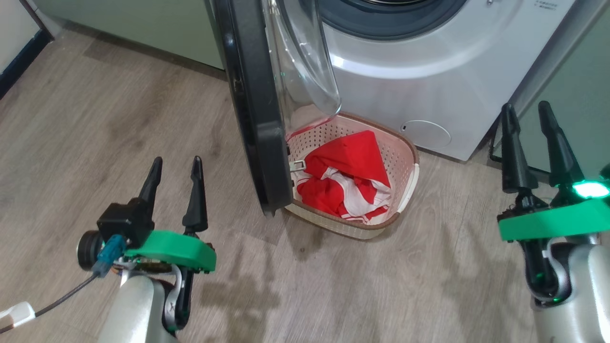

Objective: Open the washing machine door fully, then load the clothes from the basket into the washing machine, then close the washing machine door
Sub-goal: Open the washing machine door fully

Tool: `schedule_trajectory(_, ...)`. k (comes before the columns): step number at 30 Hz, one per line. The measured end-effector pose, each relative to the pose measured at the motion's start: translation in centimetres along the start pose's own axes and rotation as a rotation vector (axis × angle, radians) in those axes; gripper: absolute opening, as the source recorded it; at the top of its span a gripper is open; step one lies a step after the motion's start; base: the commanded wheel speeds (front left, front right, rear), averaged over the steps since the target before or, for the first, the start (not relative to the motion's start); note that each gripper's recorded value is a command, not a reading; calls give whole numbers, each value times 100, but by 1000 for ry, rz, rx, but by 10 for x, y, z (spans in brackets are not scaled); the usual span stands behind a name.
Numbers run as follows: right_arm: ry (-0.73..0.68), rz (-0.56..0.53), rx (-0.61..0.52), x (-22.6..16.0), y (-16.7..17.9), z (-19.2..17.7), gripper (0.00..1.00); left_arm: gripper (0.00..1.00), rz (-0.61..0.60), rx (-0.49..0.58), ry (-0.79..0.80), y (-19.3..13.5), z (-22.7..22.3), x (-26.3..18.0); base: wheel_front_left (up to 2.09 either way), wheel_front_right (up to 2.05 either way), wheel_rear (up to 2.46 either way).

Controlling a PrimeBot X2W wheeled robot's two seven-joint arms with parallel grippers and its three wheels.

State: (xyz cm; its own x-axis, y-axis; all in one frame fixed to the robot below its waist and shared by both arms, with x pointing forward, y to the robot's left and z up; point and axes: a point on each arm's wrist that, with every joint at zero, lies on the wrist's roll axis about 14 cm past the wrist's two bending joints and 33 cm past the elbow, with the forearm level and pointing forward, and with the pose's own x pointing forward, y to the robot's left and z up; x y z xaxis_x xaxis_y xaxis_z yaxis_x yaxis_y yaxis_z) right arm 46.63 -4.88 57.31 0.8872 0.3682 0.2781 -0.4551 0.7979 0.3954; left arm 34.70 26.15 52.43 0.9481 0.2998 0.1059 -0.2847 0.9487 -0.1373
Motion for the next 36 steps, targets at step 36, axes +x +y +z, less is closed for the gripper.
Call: schedule_trajectory(36, 237, -18, -314, -38, -7, -63, 100, 100, -16, 8, 18, 0, -5, -16, 0, 0, 0)
